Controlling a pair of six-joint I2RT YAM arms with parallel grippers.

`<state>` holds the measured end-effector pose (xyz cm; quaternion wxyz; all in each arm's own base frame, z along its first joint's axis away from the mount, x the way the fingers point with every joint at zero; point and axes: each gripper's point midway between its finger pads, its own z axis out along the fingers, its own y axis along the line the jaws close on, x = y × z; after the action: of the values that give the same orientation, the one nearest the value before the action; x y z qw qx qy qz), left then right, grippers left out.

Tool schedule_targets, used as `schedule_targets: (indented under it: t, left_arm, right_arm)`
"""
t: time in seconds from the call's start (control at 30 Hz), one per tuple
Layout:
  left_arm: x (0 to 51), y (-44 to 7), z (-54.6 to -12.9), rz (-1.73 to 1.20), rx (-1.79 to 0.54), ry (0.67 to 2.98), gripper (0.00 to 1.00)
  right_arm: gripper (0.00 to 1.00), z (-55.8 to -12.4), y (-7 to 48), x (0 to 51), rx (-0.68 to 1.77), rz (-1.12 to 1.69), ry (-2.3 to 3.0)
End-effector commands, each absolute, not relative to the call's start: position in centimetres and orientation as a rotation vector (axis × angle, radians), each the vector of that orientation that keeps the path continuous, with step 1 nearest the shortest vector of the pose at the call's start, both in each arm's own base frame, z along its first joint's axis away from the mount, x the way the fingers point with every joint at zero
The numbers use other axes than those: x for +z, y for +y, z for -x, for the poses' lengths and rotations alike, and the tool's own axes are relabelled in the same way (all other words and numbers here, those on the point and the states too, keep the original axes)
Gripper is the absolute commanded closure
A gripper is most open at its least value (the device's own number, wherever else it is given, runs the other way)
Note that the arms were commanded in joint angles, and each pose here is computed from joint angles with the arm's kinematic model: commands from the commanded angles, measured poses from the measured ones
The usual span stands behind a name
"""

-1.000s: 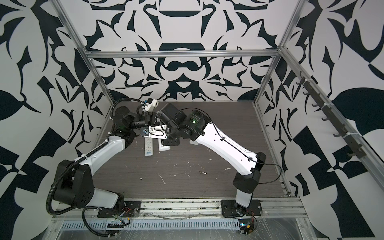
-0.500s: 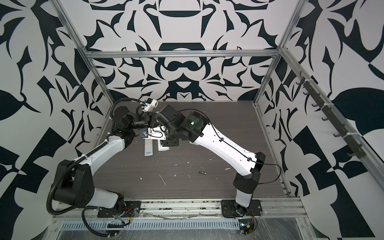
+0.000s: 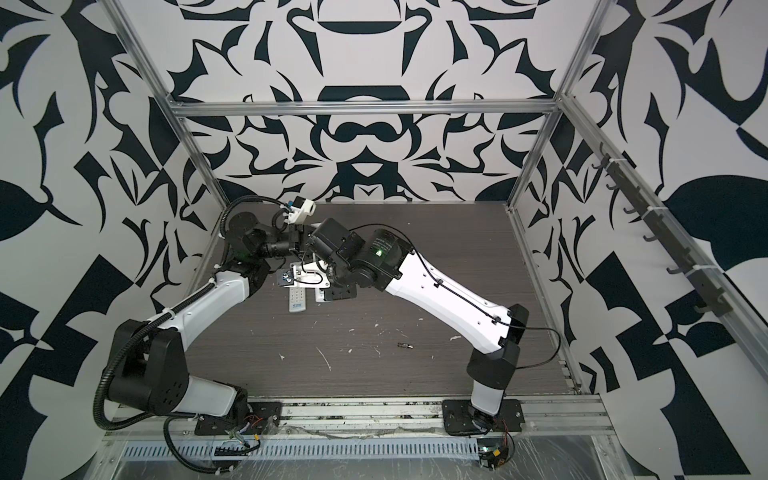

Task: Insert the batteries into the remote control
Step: 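Press the battery down into the compartment with the right gripper, then open the right gripper and draw it back toward the second battery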

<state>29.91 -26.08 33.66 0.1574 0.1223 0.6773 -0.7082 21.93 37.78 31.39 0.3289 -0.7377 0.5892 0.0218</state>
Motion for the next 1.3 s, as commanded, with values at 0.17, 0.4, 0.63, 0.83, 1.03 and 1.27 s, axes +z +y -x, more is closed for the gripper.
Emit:
schedule_targets:
  t: [0.17, 0.4, 0.63, 0.83, 1.03, 1.27]
  left_arm:
    - [34.8, -25.8, -29.6, -0.356, -2.004, 1.908, 1.00]
    - [30.7, -23.9, -32.2, -0.127, -1.745, 2.052, 1.00]
    - [27.9, -22.0, -33.2, 0.015, -1.652, 2.109, 1.00]
    - [26.4, -21.3, -32.7, 0.063, -1.615, 2.137, 1.00]
    - [25.5, -21.4, -32.3, 0.077, -1.650, 2.140, 1.00]
    - [25.4, -21.4, -31.6, 0.057, -1.658, 2.146, 1.00]
  right_arm:
    - [0.88, -22.3, 37.9, 31.5, 0.040, 1.894, 1.579]
    - [0.55, -22.3, 37.3, 38.5, 0.178, 1.594, 1.629]
    - [0.40, -22.8, 32.4, 39.1, 0.334, 1.166, 1.882]
    - [0.38, -22.0, 24.0, 28.2, 0.293, 0.800, 2.416]
    - [0.27, -17.5, 21.6, 20.0, 0.347, 0.805, 2.668]
    - [0.21, -16.0, 19.4, 15.0, 0.245, 0.619, 2.920]
